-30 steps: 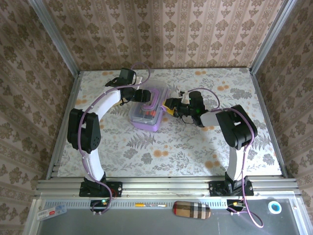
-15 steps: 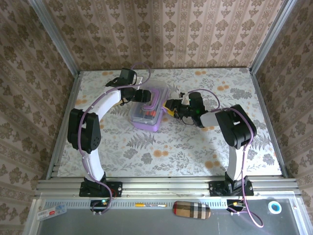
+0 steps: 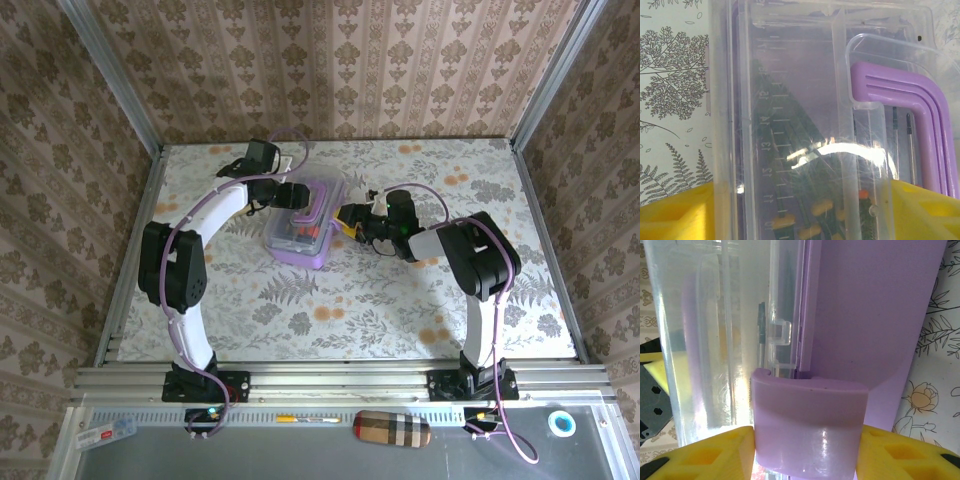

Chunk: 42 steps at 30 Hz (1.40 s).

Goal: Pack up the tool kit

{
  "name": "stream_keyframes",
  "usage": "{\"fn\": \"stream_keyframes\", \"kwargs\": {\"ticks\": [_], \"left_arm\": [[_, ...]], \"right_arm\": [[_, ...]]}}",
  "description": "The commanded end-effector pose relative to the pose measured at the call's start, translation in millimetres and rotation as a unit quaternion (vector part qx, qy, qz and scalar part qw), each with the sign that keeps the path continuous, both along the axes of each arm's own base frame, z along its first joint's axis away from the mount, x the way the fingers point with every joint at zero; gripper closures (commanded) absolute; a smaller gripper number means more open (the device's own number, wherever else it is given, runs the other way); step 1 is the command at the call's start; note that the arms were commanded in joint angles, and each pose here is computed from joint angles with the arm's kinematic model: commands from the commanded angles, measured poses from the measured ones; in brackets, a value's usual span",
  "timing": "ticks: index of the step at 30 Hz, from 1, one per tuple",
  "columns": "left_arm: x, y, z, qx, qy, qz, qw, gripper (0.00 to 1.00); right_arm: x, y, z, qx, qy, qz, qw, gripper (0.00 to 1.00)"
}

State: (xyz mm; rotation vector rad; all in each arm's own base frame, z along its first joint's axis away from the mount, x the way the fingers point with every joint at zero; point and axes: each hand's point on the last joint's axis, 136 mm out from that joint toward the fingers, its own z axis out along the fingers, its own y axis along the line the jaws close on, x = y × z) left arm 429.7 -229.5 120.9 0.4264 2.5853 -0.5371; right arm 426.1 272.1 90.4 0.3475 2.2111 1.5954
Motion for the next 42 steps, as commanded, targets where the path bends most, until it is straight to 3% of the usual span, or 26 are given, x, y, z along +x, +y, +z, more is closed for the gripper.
{"fn": "stream_keyframes", "kwargs": {"ticks": [1, 13, 42], "left_arm": [[-81.7, 32.0, -113.4, 0.090, 0.226, 0.025, 0.970, 0.71], [-83.1, 30.7, -115.1, 0.098, 0.226, 0.023, 0.969, 0.70], [-83.6, 31.0, -117.6, 0.107, 0.226, 0.023, 0.968, 0.70]], "right_arm": [[-10.0, -5.4, -37.4, -0.029, 0.039, -0.008, 0.999, 0.45], [-14.9, -7.8, -45.0, -0.033, 0.049, -0.008, 0.998, 0.44], [-5.9, -26.1, 2.6, -0.040, 0.010, -0.019, 0.999, 0.36]]}}
